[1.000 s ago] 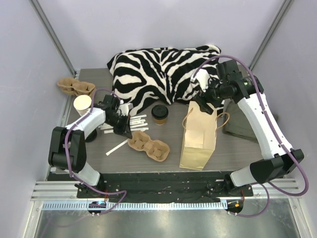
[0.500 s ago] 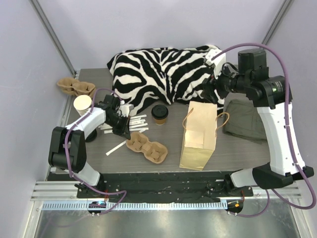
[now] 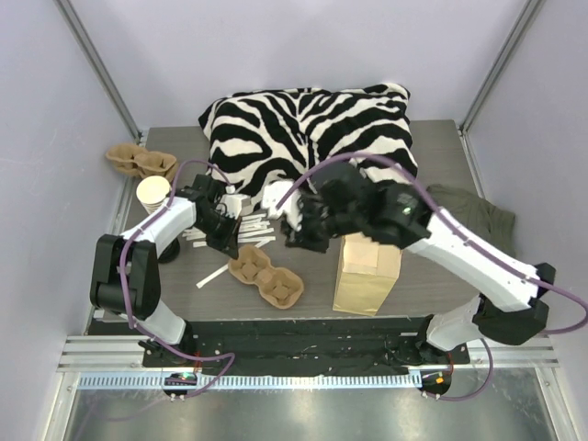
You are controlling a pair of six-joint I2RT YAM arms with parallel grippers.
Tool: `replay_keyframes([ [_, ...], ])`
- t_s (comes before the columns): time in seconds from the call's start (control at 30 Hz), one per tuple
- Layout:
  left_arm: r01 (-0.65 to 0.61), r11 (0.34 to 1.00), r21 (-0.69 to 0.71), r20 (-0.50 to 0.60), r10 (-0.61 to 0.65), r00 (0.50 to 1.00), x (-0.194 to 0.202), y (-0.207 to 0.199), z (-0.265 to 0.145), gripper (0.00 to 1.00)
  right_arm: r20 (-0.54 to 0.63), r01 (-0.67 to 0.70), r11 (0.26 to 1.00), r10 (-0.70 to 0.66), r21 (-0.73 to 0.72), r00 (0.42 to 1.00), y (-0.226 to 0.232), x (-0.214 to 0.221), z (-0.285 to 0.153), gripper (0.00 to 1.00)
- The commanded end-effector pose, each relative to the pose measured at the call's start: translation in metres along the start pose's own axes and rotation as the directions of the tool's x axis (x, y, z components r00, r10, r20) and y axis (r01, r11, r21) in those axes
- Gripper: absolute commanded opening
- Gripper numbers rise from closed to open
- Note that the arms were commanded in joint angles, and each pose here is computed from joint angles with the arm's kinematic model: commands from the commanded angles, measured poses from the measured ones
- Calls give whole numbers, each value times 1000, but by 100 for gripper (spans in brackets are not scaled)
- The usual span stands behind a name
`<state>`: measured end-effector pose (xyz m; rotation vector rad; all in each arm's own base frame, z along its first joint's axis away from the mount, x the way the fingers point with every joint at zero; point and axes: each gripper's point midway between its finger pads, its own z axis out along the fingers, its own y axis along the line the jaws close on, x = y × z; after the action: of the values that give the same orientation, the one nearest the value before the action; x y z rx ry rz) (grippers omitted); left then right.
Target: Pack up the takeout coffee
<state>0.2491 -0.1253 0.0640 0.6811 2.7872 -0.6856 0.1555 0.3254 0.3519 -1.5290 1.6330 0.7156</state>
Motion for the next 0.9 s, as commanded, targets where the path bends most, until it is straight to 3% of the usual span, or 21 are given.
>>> replay_keyframes([
  [0.0, -60, 998, -18, -19, 60, 998, -1, 5, -3, 0, -143, 110, 985, -91, 133, 985, -2, 30, 52, 7],
  [0.03, -61, 998, -15, -19, 61, 998, -1, 4, -3, 0, -162, 149, 980, -127, 135, 979, 9, 31, 62, 2],
  [0.2, -76, 997, 9, -11, 77, 997, -2, 2, 0, 0, -260, 210, 969, -171, 131, 950, 18, 63, 105, 1],
  [0.43, -98, 995, 16, 5, 98, 995, 0, 0, 0, 0, -307, 158, 984, -128, 76, 943, 38, 133, 153, 1],
  [0.73, -105, 994, 24, 20, 104, 994, -3, -1, 2, 0, -236, 35, 977, 16, 211, 972, 31, 168, 188, 1],
  [0.87, -100, 995, 28, 18, 99, 995, -4, 0, 2, 0, -191, -50, 981, 86, 186, 978, 36, 175, 205, 1],
])
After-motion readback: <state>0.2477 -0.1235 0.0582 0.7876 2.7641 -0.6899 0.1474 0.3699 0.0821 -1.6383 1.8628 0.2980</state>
